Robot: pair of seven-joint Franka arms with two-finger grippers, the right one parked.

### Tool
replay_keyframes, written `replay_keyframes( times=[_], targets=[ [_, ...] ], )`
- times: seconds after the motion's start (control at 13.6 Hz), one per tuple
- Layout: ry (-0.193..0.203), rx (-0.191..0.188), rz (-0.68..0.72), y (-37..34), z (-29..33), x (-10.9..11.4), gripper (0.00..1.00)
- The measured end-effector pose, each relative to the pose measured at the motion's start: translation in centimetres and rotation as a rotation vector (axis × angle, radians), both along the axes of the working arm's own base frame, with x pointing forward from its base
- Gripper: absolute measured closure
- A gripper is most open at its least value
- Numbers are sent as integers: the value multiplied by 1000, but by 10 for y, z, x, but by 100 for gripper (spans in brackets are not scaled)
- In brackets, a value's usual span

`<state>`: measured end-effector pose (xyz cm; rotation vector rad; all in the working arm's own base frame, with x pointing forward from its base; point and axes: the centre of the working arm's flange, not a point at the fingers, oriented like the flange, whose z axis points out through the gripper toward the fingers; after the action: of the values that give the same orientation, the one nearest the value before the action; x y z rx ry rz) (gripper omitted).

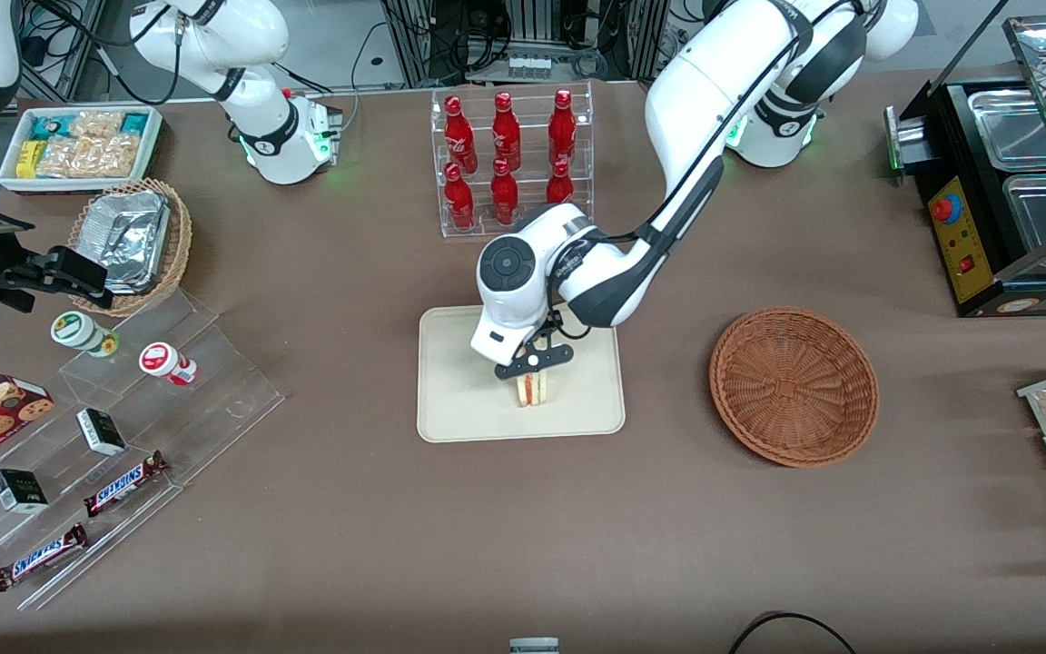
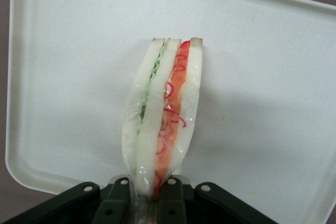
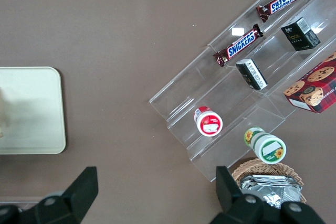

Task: Place sandwich from basket to tray
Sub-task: 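Lower the sandwich onto the tray and open the left gripper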

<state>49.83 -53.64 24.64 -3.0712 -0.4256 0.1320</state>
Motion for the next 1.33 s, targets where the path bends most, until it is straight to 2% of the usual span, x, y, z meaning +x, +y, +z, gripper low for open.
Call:
replay_keyframes(
  times=[0.3,0.44,0.52,1.03,1.11,1.33],
  targets=[
    [4,7,43,-1,-8,1,85],
    [-5,-5,61,-3,-9,2,85],
    [-9,-9,66,-3,-10,3,78],
    [-42,-26,84,-3,29,16,5],
    [-46,-24,84,-2,41,16,0],
    [-48,-2,103,14,77,34,0]
  ],
)
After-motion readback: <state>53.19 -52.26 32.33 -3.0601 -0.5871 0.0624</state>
